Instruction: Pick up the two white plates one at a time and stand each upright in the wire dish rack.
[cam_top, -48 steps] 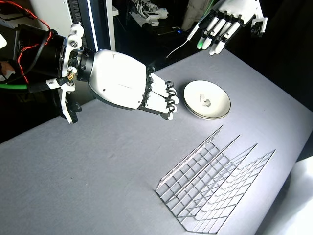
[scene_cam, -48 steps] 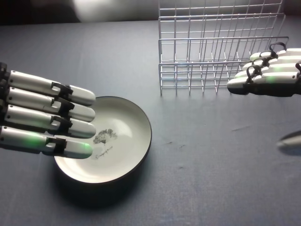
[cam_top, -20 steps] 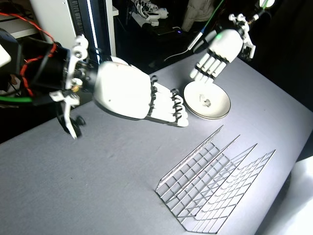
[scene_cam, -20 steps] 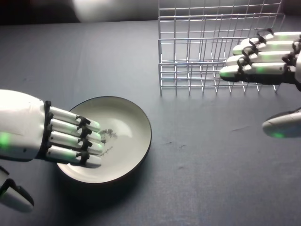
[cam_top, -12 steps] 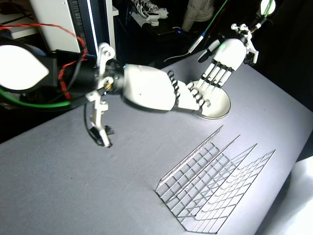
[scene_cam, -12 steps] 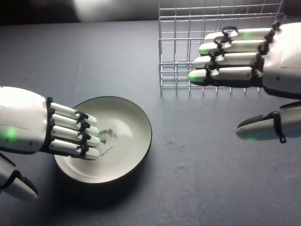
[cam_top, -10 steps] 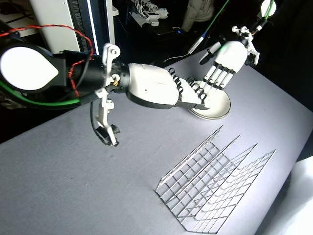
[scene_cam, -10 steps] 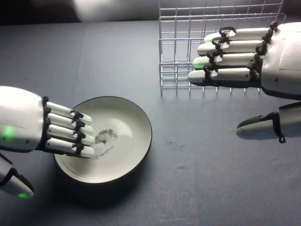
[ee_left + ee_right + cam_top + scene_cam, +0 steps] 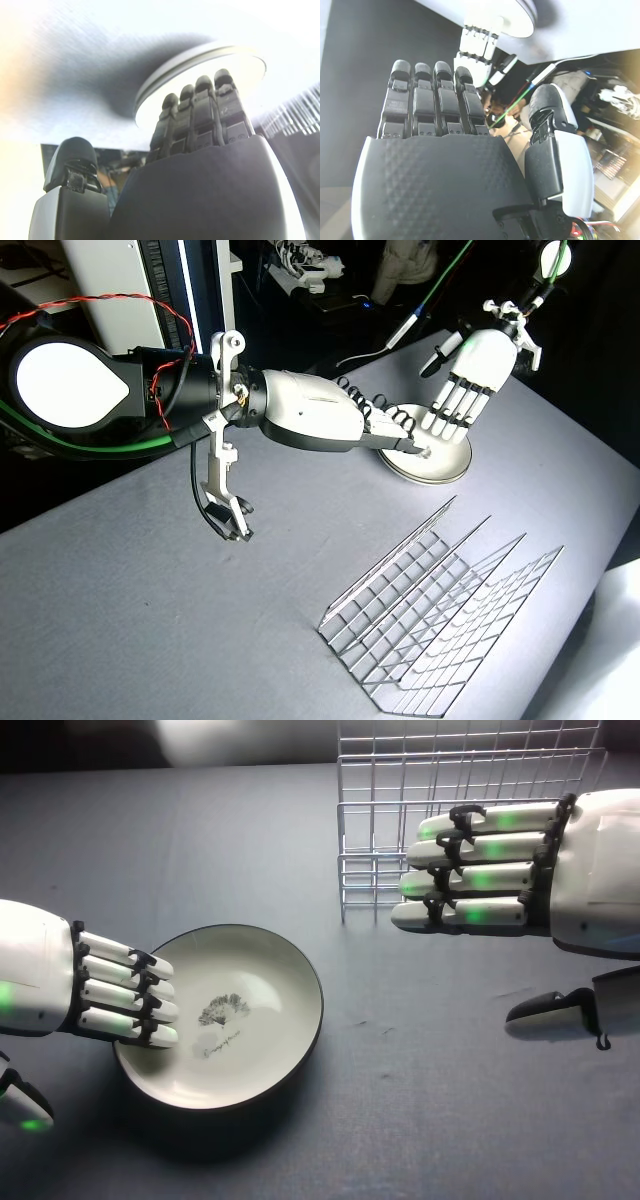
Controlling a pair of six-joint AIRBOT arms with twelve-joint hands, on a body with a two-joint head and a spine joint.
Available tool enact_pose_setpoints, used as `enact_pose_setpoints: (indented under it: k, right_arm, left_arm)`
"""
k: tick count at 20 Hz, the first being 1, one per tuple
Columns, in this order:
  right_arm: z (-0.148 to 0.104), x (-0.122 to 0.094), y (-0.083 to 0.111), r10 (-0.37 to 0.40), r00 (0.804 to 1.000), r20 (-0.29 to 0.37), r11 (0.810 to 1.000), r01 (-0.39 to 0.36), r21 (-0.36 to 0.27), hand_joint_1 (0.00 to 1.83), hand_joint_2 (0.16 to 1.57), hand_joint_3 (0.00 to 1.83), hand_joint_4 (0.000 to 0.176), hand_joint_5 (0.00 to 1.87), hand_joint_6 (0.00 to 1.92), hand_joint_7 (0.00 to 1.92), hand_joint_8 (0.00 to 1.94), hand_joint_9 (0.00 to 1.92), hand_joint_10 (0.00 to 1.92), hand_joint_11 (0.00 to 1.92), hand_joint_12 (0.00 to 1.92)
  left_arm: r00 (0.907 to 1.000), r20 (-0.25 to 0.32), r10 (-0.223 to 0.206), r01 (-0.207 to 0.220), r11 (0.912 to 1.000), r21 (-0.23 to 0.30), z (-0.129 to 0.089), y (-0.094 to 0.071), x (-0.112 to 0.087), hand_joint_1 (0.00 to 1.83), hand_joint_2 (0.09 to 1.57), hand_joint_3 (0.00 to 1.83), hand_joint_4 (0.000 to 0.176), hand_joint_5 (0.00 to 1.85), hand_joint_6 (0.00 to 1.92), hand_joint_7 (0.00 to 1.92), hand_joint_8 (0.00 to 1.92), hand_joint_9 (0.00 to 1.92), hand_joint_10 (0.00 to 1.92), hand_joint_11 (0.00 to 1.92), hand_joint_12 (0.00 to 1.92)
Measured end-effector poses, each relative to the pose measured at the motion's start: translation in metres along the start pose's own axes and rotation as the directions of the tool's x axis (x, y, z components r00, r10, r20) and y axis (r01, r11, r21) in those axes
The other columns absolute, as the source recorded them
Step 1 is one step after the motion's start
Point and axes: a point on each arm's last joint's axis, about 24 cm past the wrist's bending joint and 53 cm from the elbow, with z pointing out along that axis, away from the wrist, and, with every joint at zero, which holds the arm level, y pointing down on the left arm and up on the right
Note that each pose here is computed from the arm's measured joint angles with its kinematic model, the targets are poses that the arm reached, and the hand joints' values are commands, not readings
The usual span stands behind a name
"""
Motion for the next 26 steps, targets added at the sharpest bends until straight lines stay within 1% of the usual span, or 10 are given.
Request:
enact_pose_setpoints:
  k: [2, 6, 7, 10, 13, 18, 19, 21, 23, 26]
  right_arm:
    - [0.0, -0.003, 0.006, 0.006, 1.0, 0.013, 1.0, -0.006, -0.025, 0.08, 1.28, 0.0, 0.0, 0.13, 0.0, 0.1, 0.0, 0.06, 0.0, 0.0, 0.18]
    - [0.005, -0.002, 0.02, 0.054, 0.998, 0.03, 0.995, -0.051, -0.083, 0.02, 1.29, 0.0, 0.0, 0.11, 0.0, 0.07, 0.0, 0.03, 0.0, 0.0, 0.08]
    - [0.008, 0.0, 0.023, 0.047, 0.999, 0.025, 0.994, -0.044, -0.097, 0.16, 1.24, 0.02, 0.0, 0.2, 0.01, 0.15, 0.0, 0.12, 0.01, 0.0, 0.33]
    - [0.009, 0.003, 0.024, 0.057, 0.998, 0.026, 0.992, -0.054, -0.111, 0.09, 1.28, 0.01, 0.0, 0.13, 0.01, 0.09, 0.0, 0.05, 0.0, 0.0, 0.12]
    - [0.008, 0.008, 0.016, 0.085, 0.996, 0.023, 0.992, -0.083, -0.091, 0.0, 1.28, 0.0, 0.0, 0.11, 0.0, 0.07, 0.0, 0.04, 0.01, 0.0, 0.11]
    - [0.014, 0.01, 0.017, 0.127, 0.991, 0.03, 0.988, -0.123, -0.098, 0.47, 1.2, 0.0, 0.0, 0.11, 0.0, 0.1, 0.0, 0.07, 0.0, 0.0, 0.25]
    - [0.016, 0.01, 0.017, 0.137, 0.99, 0.031, 0.986, -0.134, -0.1, 0.52, 1.2, 0.0, 0.0, 0.04, 0.0, 0.04, 0.0, 0.03, 0.0, 0.0, 0.16]
    - [0.018, 0.012, 0.017, 0.148, 0.988, 0.03, 0.984, -0.145, -0.099, 0.81, 1.15, 0.0, 0.0, 0.0, 0.0, 0.0, 0.0, 0.0, 0.0, 0.0, 0.04]
    - [0.02, 0.013, 0.017, 0.164, 0.986, 0.031, 0.982, -0.16, -0.1, 0.9, 1.12, 0.0, 0.0, 0.0, 0.0, 0.0, 0.0, 0.0, 0.0, 0.0, 0.11]
    - [0.021, 0.012, 0.016, 0.181, 0.983, 0.038, 0.98, -0.177, -0.095, 1.11, 1.05, 0.0, 0.0, 0.05, 0.01, 0.01, 0.0, 0.0, 0.0, 0.0, 0.39]
  left_arm:
    - [1.0, -0.006, 0.004, -0.004, 1.0, 0.0, 0.0, 0.0, 0.001, 0.0, 1.22, 0.0, 0.0, 0.0, 0.0, 0.0, 0.0, 0.0, 0.0, 0.0, 0.0]
    - [0.9999, -0.016, 0.001, -0.001, 1.0, -0.002, -0.001, 0.001, 0.006, 0.0, 1.21, 0.0, 0.0, 0.0, 0.0, 0.0, 0.0, 0.0, 0.0, 0.0, 0.0]
    - [0.9997, -0.023, 0.001, -0.001, 1.0, 0.001, 0.0, 0.0, 0.008, 0.0, 1.21, 0.0, 0.0, 0.01, 0.0, 0.02, 0.01, 0.02, 0.01, 0.01, 0.0]
    - [0.9993, -0.038, 0.002, -0.001, 1.0, 0.007, 0.002, -0.001, 0.013, 0.0, 1.22, 0.0, 0.0, 0.0, 0.0, 0.0, 0.0, 0.0, 0.0, 0.0, 0.0]
    - [0.9992, -0.041, 0.003, -0.002, 1.0, 0.009, 0.003, -0.002, 0.014, 0.0, 1.22, 0.0, 0.0, 0.0, 0.0, 0.01, 0.0, 0.01, 0.0, 0.0, 0.0]
    - [0.999, -0.046, -0.005, 0.005, 0.9999, 0.01, 0.003, -0.003, 0.018, 0.0, 1.24, 0.01, 0.0, 0.02, 0.01, 0.03, 0.01, 0.02, 0.01, 0.0, 0.0]
    - [0.999, -0.045, -0.005, 0.005, 0.9999, 0.01, 0.003, -0.003, 0.018, 0.0, 1.23, 0.01, 0.0, 0.02, 0.01, 0.03, 0.01, 0.02, 0.01, 0.0, 0.0]
    - [0.9988, -0.047, -0.014, 0.015, 0.9998, 0.013, 0.004, -0.004, 0.02, 0.0, 1.23, 0.0, 0.0, 0.03, 0.01, 0.04, 0.01, 0.03, 0.01, 0.01, 0.0]
    - [0.9983, -0.055, -0.017, 0.017, 0.9998, 0.013, 0.005, -0.004, 0.024, 0.0, 1.23, 0.0, 0.0, 0.02, 0.0, 0.04, 0.01, 0.03, 0.01, 0.01, 0.0]
    - [0.9986, -0.049, -0.02, 0.021, 0.9995, 0.025, 0.012, -0.012, 0.024, 0.0, 1.24, 0.0, 0.0, 0.01, 0.0, 0.04, 0.01, 0.03, 0.01, 0.02, 0.01]
